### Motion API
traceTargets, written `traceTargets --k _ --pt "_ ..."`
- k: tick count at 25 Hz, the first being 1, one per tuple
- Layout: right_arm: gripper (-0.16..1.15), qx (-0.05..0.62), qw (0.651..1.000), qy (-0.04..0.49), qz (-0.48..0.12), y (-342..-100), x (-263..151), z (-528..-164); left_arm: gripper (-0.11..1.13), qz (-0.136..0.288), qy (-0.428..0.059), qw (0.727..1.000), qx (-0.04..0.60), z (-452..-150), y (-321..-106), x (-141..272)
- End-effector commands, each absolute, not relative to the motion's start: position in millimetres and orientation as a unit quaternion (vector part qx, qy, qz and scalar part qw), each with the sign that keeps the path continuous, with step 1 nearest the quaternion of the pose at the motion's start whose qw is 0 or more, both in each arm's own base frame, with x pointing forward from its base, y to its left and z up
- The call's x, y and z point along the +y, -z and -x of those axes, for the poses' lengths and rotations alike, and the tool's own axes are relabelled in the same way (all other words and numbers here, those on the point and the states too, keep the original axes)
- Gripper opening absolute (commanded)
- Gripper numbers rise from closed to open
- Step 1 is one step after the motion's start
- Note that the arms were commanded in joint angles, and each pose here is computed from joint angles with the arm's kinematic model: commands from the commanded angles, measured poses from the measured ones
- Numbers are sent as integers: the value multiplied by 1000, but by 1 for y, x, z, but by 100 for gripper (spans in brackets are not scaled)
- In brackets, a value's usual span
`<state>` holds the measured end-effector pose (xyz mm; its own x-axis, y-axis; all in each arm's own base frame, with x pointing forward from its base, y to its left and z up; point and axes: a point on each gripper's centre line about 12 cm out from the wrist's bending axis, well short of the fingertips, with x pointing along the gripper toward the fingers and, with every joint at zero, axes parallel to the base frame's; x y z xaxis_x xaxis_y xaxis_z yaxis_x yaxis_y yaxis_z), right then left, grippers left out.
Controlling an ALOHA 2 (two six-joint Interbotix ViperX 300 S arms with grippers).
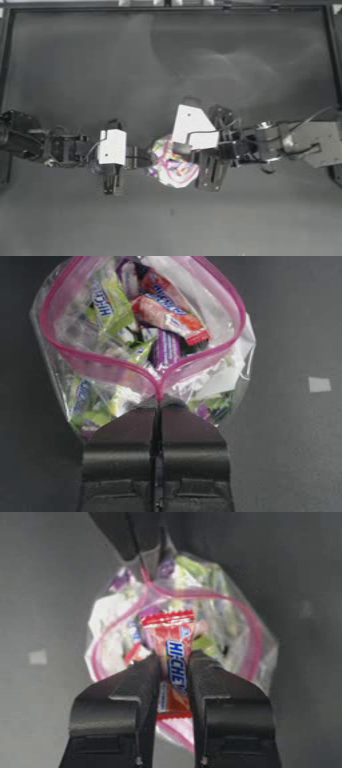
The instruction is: Put candy in bag
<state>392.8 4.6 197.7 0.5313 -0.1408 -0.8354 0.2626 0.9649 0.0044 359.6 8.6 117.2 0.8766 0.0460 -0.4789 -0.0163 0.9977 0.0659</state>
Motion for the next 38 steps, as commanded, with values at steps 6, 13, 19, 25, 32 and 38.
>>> traceTargets --k 6,13,19,25,32,38 --pt "51 453 882 107 -67 -198 7 -405 9 -30 -17 973 227 -366 -130 9" --pt "52 466 876 110 -64 -187 5 -407 9 -30 -18 973 227 -366 -130 9" --pt "63 465 876 114 -64 -186 1 -408 9 -30 -17 973 227 -366 -130 9" --pt "86 463 877 114 -65 -186 2 -409 9 -30 -17 973 227 -366 -130 9" --pt "89 453 882 112 -64 -197 1 -410 9 -30 -17 973 228 -365 -130 9" --pt "89 431 893 117 -48 -225 -3 -397 9 -30 -18 973 229 -366 -128 9"
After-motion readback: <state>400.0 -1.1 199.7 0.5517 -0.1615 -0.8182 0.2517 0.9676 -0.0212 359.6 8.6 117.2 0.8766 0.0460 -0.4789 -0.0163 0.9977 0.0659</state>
